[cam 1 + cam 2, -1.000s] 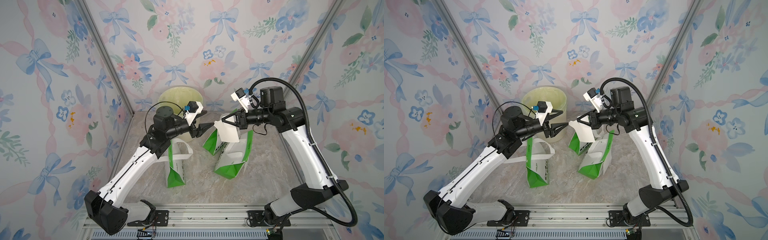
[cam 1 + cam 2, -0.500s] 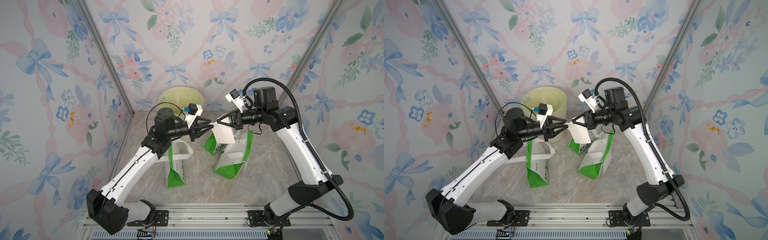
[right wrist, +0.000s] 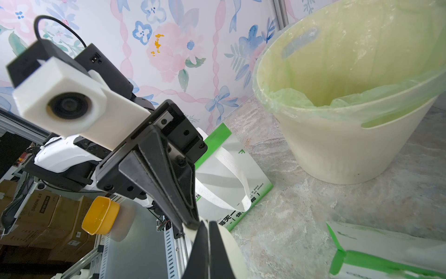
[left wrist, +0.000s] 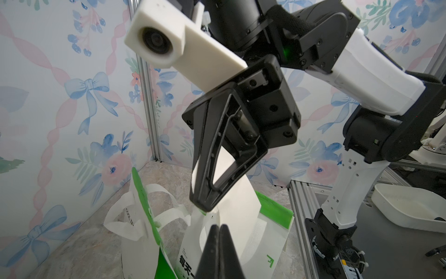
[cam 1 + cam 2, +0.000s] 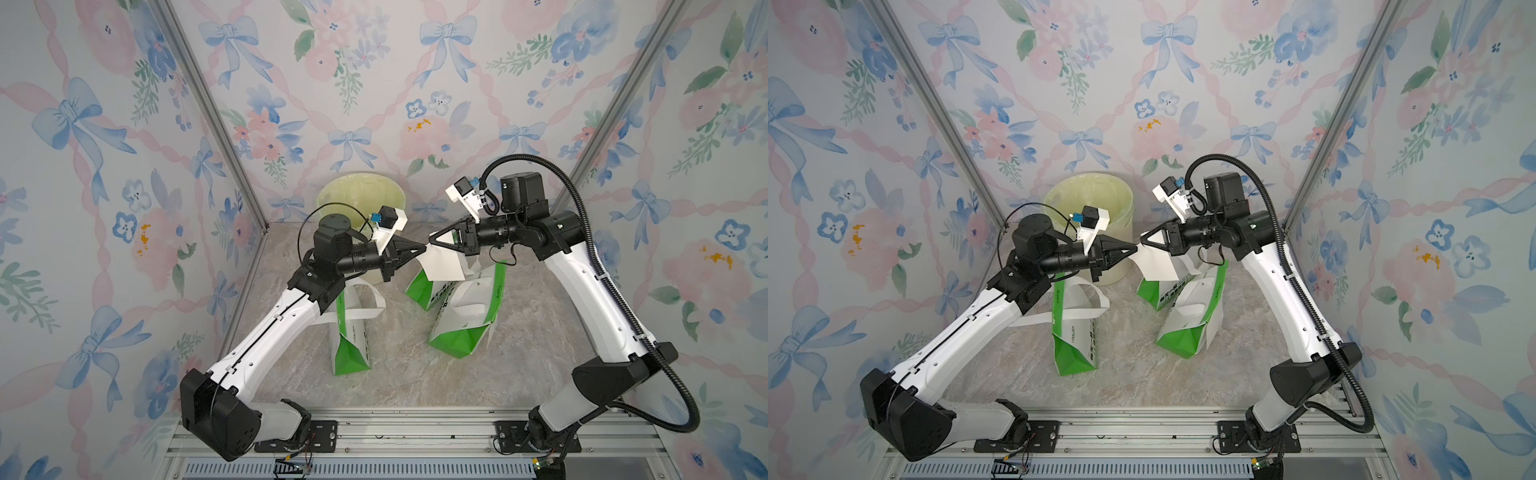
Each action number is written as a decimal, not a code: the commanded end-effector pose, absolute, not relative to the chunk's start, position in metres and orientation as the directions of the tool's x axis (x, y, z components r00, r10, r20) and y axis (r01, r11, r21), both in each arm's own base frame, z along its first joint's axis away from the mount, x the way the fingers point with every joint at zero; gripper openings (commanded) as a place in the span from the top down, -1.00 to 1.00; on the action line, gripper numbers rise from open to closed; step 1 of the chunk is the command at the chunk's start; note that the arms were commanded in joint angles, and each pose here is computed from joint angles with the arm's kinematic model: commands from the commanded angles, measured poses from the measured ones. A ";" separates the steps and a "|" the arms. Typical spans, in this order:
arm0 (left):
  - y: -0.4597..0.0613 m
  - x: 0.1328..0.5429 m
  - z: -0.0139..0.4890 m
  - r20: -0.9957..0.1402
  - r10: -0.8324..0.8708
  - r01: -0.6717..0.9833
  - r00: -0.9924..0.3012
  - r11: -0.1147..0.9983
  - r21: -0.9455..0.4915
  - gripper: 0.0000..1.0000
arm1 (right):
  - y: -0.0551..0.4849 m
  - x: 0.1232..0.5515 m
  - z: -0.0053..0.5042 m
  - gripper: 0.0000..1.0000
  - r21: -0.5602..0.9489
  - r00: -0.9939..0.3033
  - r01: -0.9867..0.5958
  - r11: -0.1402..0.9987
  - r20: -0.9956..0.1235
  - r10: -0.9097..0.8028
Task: Shred takeout receipts and throw away
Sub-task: Shred the takeout receipt, then place the takeout receipt in the trash bin.
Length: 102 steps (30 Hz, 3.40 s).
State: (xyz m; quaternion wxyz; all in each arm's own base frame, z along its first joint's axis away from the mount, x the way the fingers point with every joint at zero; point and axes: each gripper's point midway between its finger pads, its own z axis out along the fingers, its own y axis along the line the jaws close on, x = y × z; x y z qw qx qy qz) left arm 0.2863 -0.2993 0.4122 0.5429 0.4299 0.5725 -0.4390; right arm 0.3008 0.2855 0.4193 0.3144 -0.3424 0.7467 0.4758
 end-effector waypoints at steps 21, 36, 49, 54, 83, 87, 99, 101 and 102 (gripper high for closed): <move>-0.291 0.238 0.452 -0.894 0.067 0.819 0.443 0.375 0.434 1.00 | 0.278 0.388 0.380 1.00 0.561 -0.689 -0.585 0.586 -0.725 0.006; -0.264 0.193 0.525 -0.834 -0.159 0.797 0.528 0.431 0.423 1.00 | 0.268 0.416 0.363 1.00 0.541 -0.694 -0.541 0.644 -0.719 0.021; -0.214 0.305 0.509 -0.902 -0.403 0.622 0.154 0.749 -0.229 1.00 | 0.263 0.404 0.424 1.00 0.528 -0.603 -0.597 0.604 -0.792 0.096; -0.220 0.322 0.491 -0.815 -0.579 0.624 -0.011 0.633 -0.458 1.00 | 0.259 0.386 0.472 1.00 0.544 -0.519 -0.635 0.548 -0.826 0.220; -0.146 0.414 0.456 -0.709 -0.704 0.389 0.034 0.663 -0.640 1.00 | 0.339 0.399 0.552 1.00 0.562 -0.425 -0.789 0.248 -0.791 0.441; -0.145 0.445 0.432 -0.786 -0.617 0.308 0.046 0.757 -0.577 1.00 | 0.334 0.396 0.547 1.00 0.544 -0.410 -0.787 0.290 -0.814 0.413; -0.141 0.502 0.391 -0.838 -0.545 0.188 0.026 0.826 -0.532 0.44 | 0.323 0.386 0.537 1.00 0.529 -0.402 -0.776 0.343 -0.834 0.377; -0.141 0.498 0.397 -0.842 -0.538 0.198 0.037 0.830 -0.521 0.30 | 0.321 0.385 0.535 1.00 0.526 -0.399 -0.774 0.351 -0.837 0.374; -0.140 0.495 0.403 -0.844 -0.535 0.204 0.046 0.832 -0.516 0.22 | 0.320 0.384 0.535 1.00 0.526 -0.398 -0.774 0.354 -0.838 0.374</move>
